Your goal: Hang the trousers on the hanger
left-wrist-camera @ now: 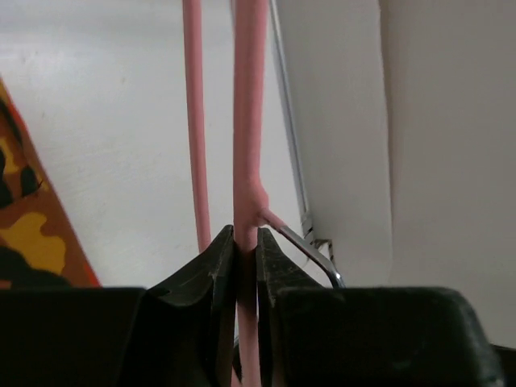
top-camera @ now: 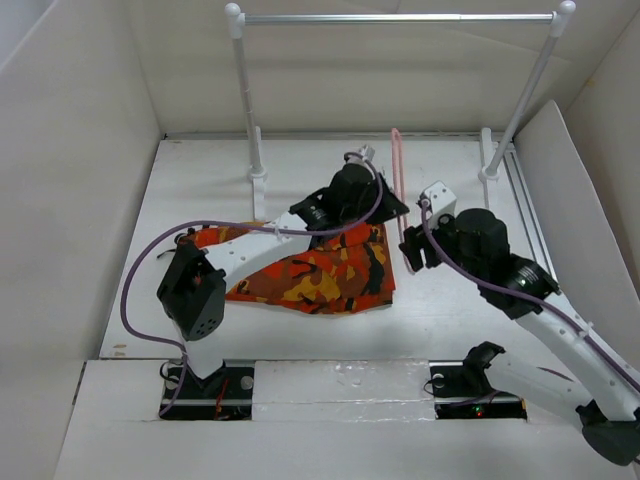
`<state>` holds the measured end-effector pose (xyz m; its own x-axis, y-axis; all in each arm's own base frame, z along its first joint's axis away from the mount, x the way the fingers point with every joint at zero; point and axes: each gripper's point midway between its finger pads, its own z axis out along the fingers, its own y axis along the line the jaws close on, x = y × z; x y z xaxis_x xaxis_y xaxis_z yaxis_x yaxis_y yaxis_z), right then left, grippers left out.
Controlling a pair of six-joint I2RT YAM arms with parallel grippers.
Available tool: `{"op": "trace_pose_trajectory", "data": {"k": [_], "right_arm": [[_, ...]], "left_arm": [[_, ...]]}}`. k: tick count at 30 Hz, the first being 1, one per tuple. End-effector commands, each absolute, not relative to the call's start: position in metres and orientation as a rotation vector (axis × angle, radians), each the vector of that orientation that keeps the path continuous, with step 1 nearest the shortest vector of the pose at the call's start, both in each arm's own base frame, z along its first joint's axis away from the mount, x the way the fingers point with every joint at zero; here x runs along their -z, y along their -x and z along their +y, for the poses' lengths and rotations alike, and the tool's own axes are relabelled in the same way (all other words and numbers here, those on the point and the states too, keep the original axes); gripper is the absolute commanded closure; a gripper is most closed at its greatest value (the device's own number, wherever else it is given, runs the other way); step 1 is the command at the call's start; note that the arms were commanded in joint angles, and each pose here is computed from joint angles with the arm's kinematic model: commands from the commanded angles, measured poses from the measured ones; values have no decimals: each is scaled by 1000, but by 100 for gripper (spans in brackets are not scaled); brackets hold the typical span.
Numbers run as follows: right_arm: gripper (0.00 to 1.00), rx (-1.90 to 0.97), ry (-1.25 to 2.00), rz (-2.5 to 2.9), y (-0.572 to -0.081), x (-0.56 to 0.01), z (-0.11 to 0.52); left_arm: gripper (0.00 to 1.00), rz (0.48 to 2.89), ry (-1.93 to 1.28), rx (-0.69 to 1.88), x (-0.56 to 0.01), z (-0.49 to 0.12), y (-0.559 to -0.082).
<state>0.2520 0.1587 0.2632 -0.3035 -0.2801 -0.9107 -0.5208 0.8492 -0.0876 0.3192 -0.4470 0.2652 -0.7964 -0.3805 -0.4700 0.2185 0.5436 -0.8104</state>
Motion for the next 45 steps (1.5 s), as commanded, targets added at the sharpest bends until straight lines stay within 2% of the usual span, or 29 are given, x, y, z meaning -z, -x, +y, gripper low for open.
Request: {"op": "trace_pose_trajectory", "data": {"k": [1,5,8,9,10,11,12,21,26,35,36,40,42,45], "right_arm": [[31,-382,627,1942,-216,-267,154],[30,-492,746,2001,-182,-259,154],[35,-500,759,2014,-178,-250,149],[55,-499,744,2018,-180,-246,147],[89,-518,733,2022,-185,-238,150],[89,-530,732,2025,-188,-232,152],[100,-545,714,2024,-192,-229,154],[100,-623,578,2054,-251,-177,159],[100,-633,525,2035,-289,-178,153],[100,-656,545,2144,-338,-124,175],[93,-662,546,2140,-340,-122,179],[76,-675,556,2172,-345,-104,189],[69,-697,571,2183,-347,-96,196],[66,-711,579,2164,-353,-92,200]], "left_arm": [[100,2115,86,1387,-266,-441,-293],[100,2118,80,1454,-249,-439,-265],[100,2118,95,1501,-235,-441,-249],[100,2086,112,1533,-239,-442,-250],[100,2094,129,1534,-226,-444,-247],[100,2115,133,1519,-217,-445,-243],[100,2126,138,1506,-210,-447,-242],[100,2170,310,1360,-144,-445,-252],[100,2222,370,1308,-107,-441,-253],[100,2278,431,1310,-75,-440,-248],[100,2282,427,1298,-73,-439,-248],[100,2292,421,1274,-69,-441,-251],[100,2299,423,1264,-66,-440,-250],[100,2308,441,1240,-62,-437,-251]]}}
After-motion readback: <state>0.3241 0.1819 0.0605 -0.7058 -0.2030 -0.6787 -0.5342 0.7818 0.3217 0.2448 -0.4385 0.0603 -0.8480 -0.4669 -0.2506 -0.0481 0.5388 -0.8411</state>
